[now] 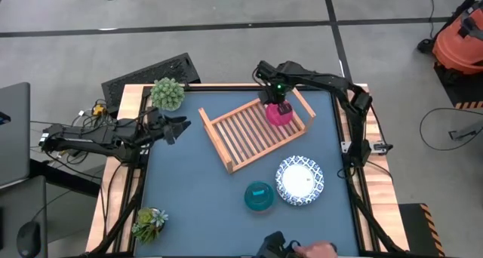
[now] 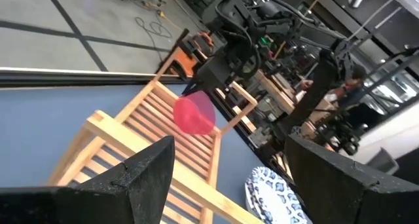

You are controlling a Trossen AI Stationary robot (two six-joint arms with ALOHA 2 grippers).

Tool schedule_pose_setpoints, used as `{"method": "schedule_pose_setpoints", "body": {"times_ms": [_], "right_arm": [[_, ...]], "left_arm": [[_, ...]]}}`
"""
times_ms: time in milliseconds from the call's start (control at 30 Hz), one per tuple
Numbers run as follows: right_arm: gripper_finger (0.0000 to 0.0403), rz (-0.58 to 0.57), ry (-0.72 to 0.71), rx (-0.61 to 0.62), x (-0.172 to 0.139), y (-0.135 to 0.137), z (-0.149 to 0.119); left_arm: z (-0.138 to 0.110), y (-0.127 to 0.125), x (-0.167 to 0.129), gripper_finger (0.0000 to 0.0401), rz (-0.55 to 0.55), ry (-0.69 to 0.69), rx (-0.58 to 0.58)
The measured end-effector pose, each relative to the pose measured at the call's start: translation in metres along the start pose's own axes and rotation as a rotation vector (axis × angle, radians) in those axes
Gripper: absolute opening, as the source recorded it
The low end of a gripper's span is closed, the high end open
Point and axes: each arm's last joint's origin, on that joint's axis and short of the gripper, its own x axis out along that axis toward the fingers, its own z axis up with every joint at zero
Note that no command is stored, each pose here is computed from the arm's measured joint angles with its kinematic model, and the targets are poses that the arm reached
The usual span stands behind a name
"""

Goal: Place and stack bowls onto a shelf
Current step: Put the pink bowl on the shelf

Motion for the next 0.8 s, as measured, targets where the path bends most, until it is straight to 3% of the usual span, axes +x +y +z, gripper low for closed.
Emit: {"method": "schedule_pose_setpoints", "body": {"times_ms": [167,800], "right_arm": [[0.0021,0.039,-0.063,0.016,-0.0006,-0.0021,-0.0043],[0.0037,-0.018,-0.109,-0.036,-0.0007,-0.008,-0.0008]], "left_arm": [[-0.0002,0.0012,0.0,0.0274,0.023,-0.01,0.01],[-0.0019,0.0028,-0.0001,0.0274,0.037,0.007,0.031]]}}
